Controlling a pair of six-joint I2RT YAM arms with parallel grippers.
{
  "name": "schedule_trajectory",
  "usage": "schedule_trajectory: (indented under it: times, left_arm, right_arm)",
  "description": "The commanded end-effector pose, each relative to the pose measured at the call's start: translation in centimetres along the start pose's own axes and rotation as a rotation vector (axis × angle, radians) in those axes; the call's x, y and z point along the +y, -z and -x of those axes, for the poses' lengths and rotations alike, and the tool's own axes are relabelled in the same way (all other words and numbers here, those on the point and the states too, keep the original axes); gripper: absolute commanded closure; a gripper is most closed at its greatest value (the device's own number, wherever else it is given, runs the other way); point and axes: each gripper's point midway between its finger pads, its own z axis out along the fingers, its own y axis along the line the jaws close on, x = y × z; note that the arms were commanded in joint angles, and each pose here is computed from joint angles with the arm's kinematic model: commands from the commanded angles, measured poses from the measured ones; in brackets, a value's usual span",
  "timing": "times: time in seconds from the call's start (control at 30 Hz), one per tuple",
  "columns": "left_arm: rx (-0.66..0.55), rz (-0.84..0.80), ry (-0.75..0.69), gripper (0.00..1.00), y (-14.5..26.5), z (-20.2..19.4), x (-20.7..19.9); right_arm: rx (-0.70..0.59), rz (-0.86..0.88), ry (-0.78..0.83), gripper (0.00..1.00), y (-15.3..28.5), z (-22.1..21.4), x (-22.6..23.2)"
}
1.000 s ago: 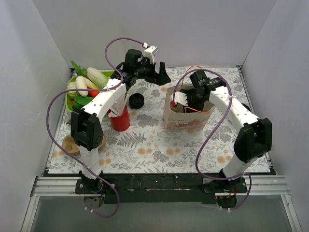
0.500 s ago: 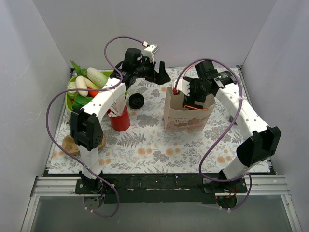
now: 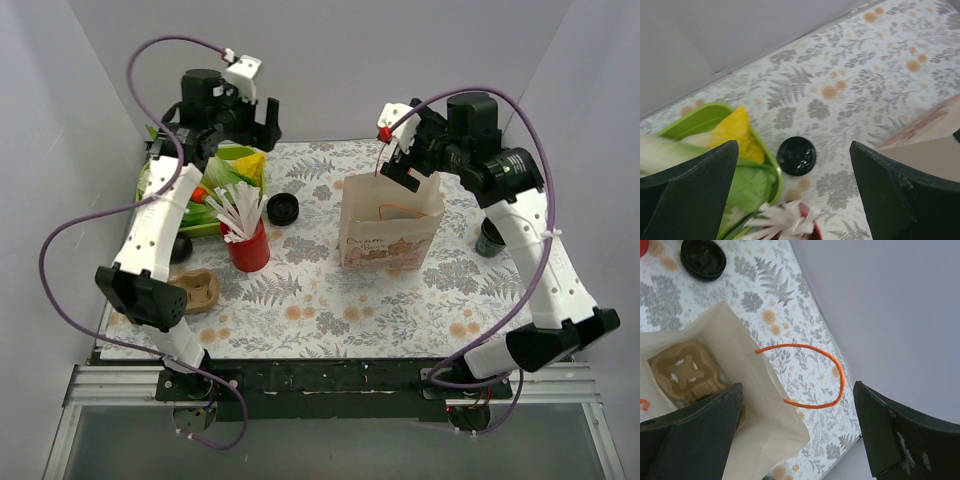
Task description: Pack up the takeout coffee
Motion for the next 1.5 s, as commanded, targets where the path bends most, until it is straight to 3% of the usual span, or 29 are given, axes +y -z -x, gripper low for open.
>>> schedule_trajectory:
  times: [0.0,0.13,0.43,0.57,1.17,1.23,1.33,1.37,1.47]
  left_arm:
    - [0.119,0.11,-0.13,0.07,7.4,-1.3,2.1]
    - [0.244,0.133,-0.067,0.16,8.6,-4.2,1.9]
    - [0.518,0.16,-0.031,0.39,10.9,-11.5,2.1]
    - [0.577,0.164,-0.022,0.41,10.2,-13.3,2.4]
    - [0.637,0.189,-0.055,0.52,5.3,-14.7,4.8]
    - [0.639,0.216,-0.07,0.56,5.3,-14.5,5.3]
    - [0.638,0.231,-0.096,0.79,5.7,-14.0,5.7]
    - [0.639,0.243,-0.108,0.82,6.0,-13.8,5.9]
    - [0.639,0.245,-0.122,0.8,6.9,-13.4,5.9]
  right_arm:
    - [-0.202,-0.205,-0.081,0.02,1.8,3.7,-2.9]
    - [-0.289,-0.241,-0.106,0.02,2.3,5.3,-3.6]
    - [-0.332,-0.164,-0.207,0.02,0.9,5.8,-2.5]
    - [-0.337,-0.143,-0.237,0.03,0.6,5.8,-2.1]
    - [-0.309,-0.143,-0.229,0.03,0.6,5.0,-1.7]
    - [-0.308,-0.15,-0.227,0.03,0.6,4.9,-1.7]
    - [-0.304,-0.148,-0.229,0.03,0.4,4.8,-1.6]
    - [-0.304,-0.148,-0.229,0.03,0.4,4.7,-1.6]
    - [-0.299,-0.15,-0.228,0.03,0.2,4.6,-1.6]
